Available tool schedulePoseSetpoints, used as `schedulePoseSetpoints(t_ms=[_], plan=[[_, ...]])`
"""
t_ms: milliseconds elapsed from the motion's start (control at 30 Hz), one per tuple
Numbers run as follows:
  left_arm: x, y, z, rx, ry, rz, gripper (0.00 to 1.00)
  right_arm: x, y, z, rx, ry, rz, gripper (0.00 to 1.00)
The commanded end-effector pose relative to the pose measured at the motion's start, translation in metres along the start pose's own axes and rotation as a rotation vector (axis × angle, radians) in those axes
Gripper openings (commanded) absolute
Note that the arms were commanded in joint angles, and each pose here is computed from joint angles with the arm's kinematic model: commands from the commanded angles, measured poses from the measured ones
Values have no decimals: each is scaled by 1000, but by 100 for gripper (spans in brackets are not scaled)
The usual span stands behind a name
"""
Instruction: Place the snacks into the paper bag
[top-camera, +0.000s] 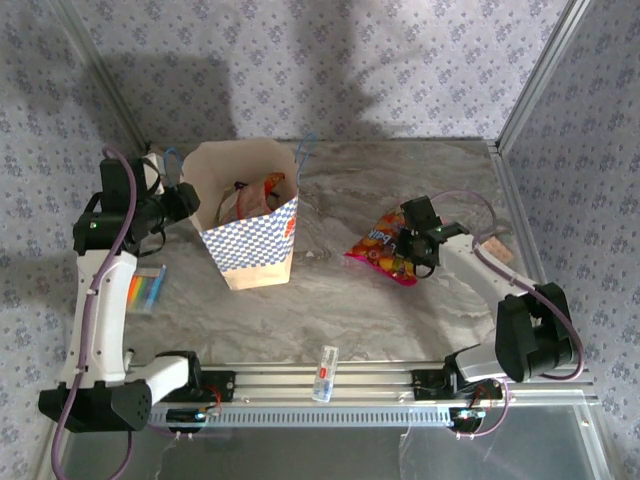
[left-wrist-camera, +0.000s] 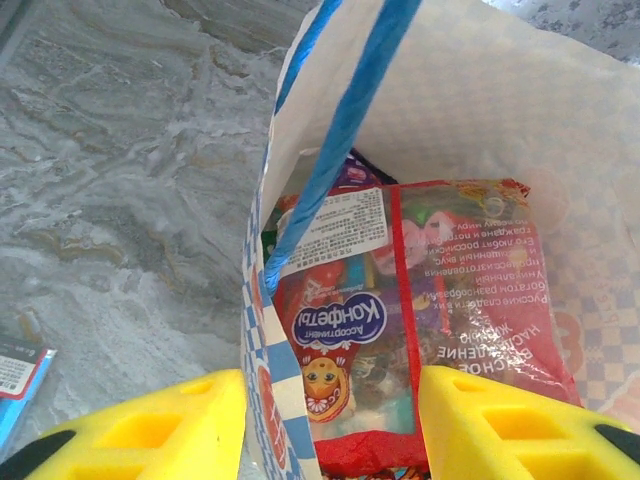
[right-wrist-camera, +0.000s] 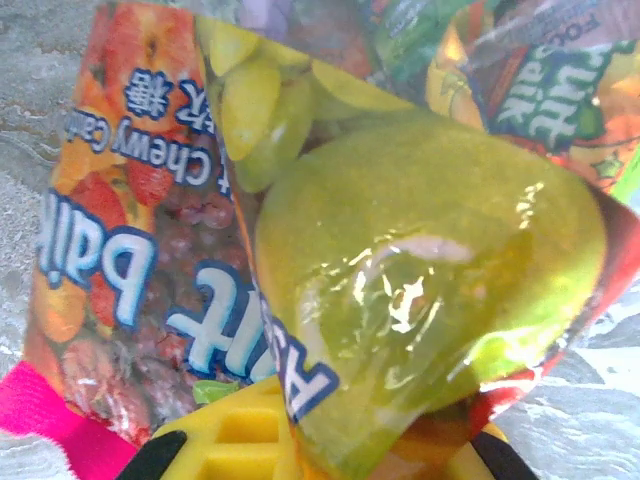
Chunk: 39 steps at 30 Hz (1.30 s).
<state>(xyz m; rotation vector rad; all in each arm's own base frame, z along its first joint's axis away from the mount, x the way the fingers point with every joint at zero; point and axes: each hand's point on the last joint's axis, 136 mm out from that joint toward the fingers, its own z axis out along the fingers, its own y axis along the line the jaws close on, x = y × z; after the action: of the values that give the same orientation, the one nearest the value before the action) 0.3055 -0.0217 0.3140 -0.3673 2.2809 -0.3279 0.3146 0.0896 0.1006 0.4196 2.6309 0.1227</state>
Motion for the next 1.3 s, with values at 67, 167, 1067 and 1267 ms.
schedulePoseSetpoints(t_ms=[67, 167, 1067, 1267], plan=[[-7, 4, 2, -33, 2, 14, 49, -34, 6, -46, 42, -156, -78, 0], [-8, 3, 13, -31, 24, 8, 48, -40, 11, -60, 50, -188, -109, 0], [-7, 5, 39, -41, 74, -5, 19, -85, 56, -182, -41, -463, -221, 0], [-6, -3, 40, 4, 78, -12, 16, -92, 68, -208, -52, -520, -268, 0]])
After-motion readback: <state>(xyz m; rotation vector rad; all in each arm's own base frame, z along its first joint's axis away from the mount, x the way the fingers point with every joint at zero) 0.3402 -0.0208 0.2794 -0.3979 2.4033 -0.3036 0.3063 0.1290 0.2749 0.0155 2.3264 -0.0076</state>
